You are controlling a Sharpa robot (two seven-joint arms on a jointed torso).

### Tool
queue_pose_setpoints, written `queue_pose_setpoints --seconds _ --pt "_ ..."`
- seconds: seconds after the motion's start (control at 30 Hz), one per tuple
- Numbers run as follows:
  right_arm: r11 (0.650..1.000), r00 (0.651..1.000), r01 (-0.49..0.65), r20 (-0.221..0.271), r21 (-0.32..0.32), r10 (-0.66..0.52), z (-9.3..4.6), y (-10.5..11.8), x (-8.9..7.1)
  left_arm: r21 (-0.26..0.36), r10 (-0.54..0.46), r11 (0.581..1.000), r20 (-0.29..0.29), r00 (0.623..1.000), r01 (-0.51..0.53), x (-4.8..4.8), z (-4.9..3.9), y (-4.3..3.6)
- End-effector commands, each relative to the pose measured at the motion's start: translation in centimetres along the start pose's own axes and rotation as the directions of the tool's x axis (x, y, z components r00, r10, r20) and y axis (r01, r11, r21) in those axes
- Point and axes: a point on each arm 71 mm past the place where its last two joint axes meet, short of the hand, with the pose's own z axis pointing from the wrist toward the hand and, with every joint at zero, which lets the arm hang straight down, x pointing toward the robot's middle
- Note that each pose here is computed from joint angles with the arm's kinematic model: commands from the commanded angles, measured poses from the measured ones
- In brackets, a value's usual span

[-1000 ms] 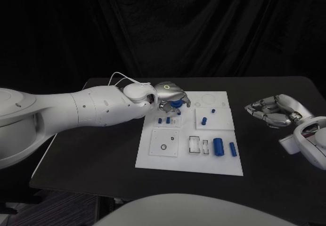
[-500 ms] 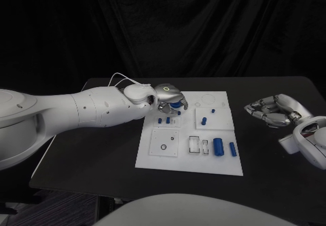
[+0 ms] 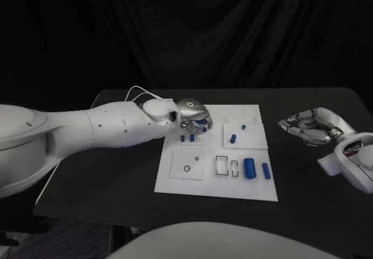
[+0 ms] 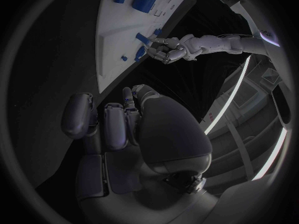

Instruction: Assemble the parts on the task board

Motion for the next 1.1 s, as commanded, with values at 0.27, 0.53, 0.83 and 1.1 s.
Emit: queue_pose_setpoints --seconds 0.27,0.53,0.83,1.1 --pt "1.0 1.0 0.003 0.0 -0.002 -0.003 -0.01 -0.02 0.1 0.002 -0.004 1.0 -0.02 1.0 0.004 0.88 0.34 -0.19" --pt "1.0 1.0 0.003 -0.001 0.0 -0.003 -0.01 -0.03 0.11 0.003 -0.003 1.0 -0.013 1.0 0.003 1.04 0.53 -0.28" --pt "1.0 1.0 0.003 -0.003 0.003 -0.003 -0.01 -0.06 0.11 0.003 0.003 1.0 0.017 1.0 -0.003 0.96 0.44 -0.22" --pt "1.0 1.0 0.003 -0.005 0.002 -0.003 0.0 -0.02 0.16 0.002 0.013 1.0 0.069 0.998 -0.013 0.66 0.02 -0.08"
